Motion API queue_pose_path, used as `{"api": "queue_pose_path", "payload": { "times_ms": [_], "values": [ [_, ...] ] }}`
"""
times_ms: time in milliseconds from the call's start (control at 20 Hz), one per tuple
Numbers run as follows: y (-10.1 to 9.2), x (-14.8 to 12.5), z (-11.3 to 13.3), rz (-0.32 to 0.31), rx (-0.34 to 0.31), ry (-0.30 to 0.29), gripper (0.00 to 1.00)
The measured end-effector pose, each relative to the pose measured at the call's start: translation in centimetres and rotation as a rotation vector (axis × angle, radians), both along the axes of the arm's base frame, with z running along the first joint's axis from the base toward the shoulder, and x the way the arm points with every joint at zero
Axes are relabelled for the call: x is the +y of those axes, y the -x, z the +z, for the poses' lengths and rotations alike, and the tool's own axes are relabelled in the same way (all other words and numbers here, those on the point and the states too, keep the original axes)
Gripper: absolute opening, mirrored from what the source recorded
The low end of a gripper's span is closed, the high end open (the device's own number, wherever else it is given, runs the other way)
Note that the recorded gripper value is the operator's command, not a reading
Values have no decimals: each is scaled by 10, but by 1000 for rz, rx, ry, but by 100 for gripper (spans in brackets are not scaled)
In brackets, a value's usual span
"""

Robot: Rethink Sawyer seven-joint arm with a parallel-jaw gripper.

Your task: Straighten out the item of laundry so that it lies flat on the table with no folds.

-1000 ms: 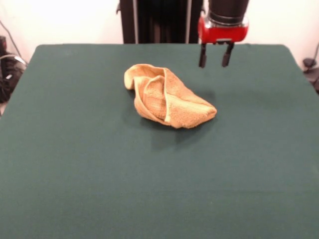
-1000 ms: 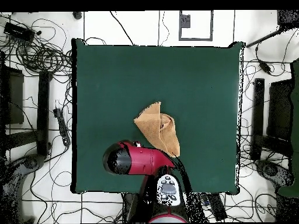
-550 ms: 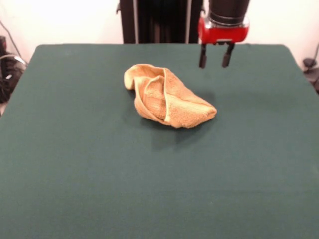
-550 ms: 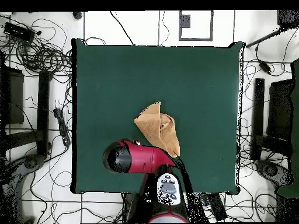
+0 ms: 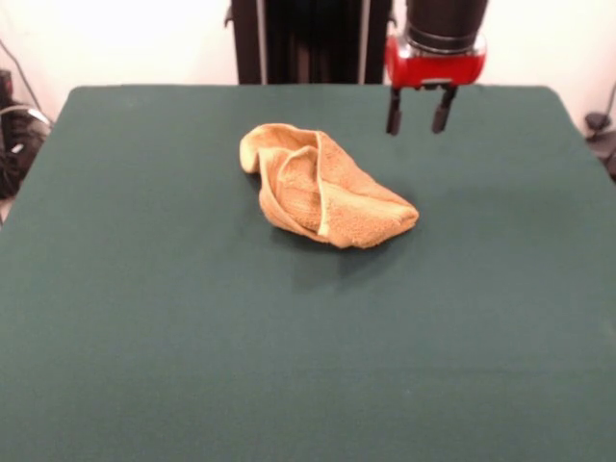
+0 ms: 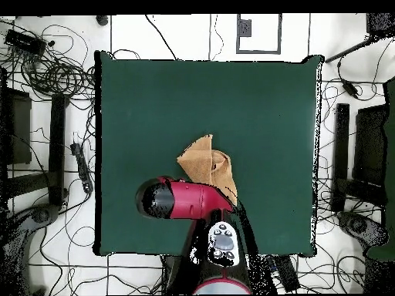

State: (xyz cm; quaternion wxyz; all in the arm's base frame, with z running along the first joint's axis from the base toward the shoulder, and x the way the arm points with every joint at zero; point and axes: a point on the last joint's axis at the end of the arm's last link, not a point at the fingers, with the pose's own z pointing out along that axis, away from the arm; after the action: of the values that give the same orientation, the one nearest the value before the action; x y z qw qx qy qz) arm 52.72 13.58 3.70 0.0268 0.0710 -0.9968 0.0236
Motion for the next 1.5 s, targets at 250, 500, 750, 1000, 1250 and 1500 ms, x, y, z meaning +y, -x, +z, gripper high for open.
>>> {"api": "queue_pose_path", "payload": {
  "times_ms": [250,500,750,1000,1250,1500],
  "values": [
    [-16,0,4,-3,17,-1,100],
    [-31,-1,11,-6,25,-2,100],
    [-41,-2,15,-8,22,-3,100],
    [-51,-1,19,-8,11,-3,100],
    [-57,-2,21,-9,10,-3,100],
    [-62,-3,24,-11,13,-3,100]
  ]
}}
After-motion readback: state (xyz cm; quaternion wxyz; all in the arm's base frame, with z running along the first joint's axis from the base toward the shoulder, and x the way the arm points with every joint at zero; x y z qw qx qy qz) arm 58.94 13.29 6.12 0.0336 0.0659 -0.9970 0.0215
